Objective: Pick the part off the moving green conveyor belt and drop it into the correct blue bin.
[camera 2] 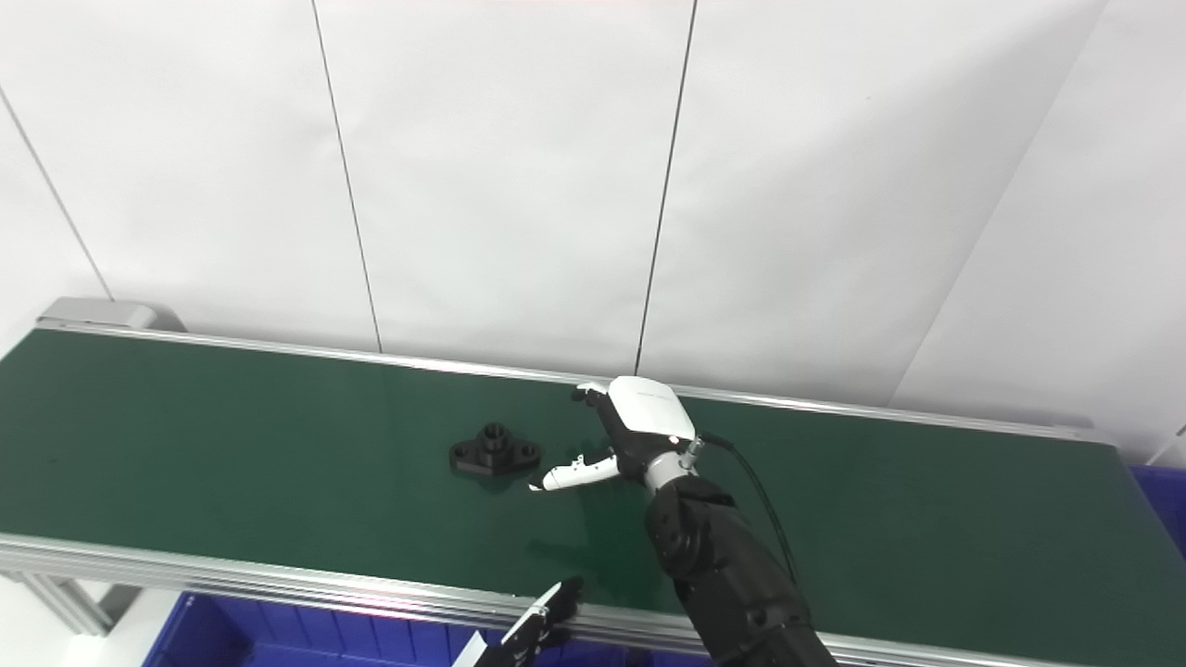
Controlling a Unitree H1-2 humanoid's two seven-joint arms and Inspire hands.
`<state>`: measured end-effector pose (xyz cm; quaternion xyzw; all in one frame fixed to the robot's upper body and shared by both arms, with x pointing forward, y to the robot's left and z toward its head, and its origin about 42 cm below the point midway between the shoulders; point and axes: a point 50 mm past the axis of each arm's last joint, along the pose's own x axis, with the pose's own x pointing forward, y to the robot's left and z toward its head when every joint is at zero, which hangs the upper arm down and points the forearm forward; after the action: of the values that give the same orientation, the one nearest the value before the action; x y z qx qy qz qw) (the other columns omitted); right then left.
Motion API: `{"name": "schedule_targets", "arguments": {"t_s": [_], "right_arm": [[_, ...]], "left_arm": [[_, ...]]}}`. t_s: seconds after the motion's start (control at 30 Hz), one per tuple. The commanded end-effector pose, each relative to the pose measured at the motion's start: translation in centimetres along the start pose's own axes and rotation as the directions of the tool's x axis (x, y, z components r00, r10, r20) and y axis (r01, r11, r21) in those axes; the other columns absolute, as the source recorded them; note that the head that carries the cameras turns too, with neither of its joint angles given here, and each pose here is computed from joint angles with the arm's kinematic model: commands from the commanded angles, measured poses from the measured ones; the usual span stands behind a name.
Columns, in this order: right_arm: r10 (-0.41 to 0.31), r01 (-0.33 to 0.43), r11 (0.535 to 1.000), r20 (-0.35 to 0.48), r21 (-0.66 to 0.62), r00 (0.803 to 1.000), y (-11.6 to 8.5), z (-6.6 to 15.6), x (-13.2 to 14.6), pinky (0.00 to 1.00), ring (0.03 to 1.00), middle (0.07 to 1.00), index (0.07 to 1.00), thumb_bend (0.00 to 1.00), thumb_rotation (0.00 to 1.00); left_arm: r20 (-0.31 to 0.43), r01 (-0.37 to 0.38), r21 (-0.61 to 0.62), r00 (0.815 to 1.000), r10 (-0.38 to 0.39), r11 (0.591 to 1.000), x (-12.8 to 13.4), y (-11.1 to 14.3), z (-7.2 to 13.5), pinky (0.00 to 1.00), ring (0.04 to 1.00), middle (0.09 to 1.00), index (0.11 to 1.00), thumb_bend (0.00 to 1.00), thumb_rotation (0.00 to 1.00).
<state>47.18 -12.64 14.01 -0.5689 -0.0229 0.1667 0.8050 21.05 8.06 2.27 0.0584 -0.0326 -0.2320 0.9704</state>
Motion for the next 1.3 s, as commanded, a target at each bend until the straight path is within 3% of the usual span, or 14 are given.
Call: {"name": "schedule_targets", "arguments": {"t_s": [0.0,0.37,0.7,0.93,1.07,1.13,1.2,1.23,1.27], "right_arm": [[-0.076,0.077,0.997,0.080,-0.009,0.994,-3.0,2.5,1.4,0.79,0.821,0.831,0.840,1.00,0.61],[-0.041,0.046,0.998,0.096,-0.048,0.995,-2.5,3.7,1.9,0.81,0.829,0.835,0.832,1.00,0.61],[-0.013,0.021,0.996,0.095,-0.085,0.995,-1.7,4.8,2.1,0.72,0.777,0.812,0.791,1.00,0.60],[0.016,-0.008,0.993,0.067,-0.122,0.998,-0.6,3.7,2.2,0.67,0.736,0.775,0.774,1.00,0.57],[0.033,-0.028,0.989,0.029,-0.148,0.999,0.3,2.8,2.2,0.57,0.682,0.743,0.745,0.96,0.49],[0.041,-0.040,0.989,0.003,-0.145,0.999,0.7,2.2,2.2,0.50,0.644,0.739,0.730,0.90,0.39],[0.042,-0.045,0.986,-0.024,-0.159,0.999,1.1,1.6,2.1,0.43,0.574,0.708,0.700,0.81,0.20],[0.048,-0.056,0.981,-0.046,-0.186,0.998,1.2,1.4,2.2,0.36,0.491,0.580,0.611,0.67,0.10],[0.052,-0.063,0.976,-0.061,-0.207,0.997,1.3,1.4,2.3,0.31,0.430,0.523,0.576,0.58,0.04]], "left_arm": [[0.084,0.007,-0.065,0.996,-0.001,0.998,1.2,-3.3,2.2,0.89,0.949,0.958,0.942,0.96,0.98],[0.082,0.011,-0.059,0.997,-0.007,0.998,1.3,-3.8,2.5,0.93,0.961,0.959,0.941,0.93,0.98],[0.086,0.008,-0.056,0.996,-0.004,0.998,1.5,-4.2,2.8,0.88,0.938,0.949,0.934,0.92,0.98],[0.091,0.000,-0.058,0.996,0.006,0.998,1.1,-4.1,3.2,0.89,0.938,0.946,0.930,0.94,0.97],[0.099,-0.001,-0.053,0.995,0.007,0.999,0.9,-4.1,3.3,0.88,0.934,0.941,0.926,0.94,0.97],[0.097,0.001,-0.050,0.995,0.004,0.999,0.8,-4.0,3.4,0.88,0.934,0.942,0.926,0.94,0.97],[0.095,0.004,-0.050,0.996,0.001,0.999,0.7,-4.0,3.4,0.88,0.936,0.945,0.928,0.95,0.97],[0.095,0.005,-0.050,0.996,0.000,0.999,0.6,-3.9,3.5,0.88,0.936,0.945,0.928,0.95,0.97],[0.095,0.006,-0.050,0.995,-0.001,0.999,0.6,-3.8,3.5,0.88,0.936,0.946,0.929,0.95,0.97]]}}
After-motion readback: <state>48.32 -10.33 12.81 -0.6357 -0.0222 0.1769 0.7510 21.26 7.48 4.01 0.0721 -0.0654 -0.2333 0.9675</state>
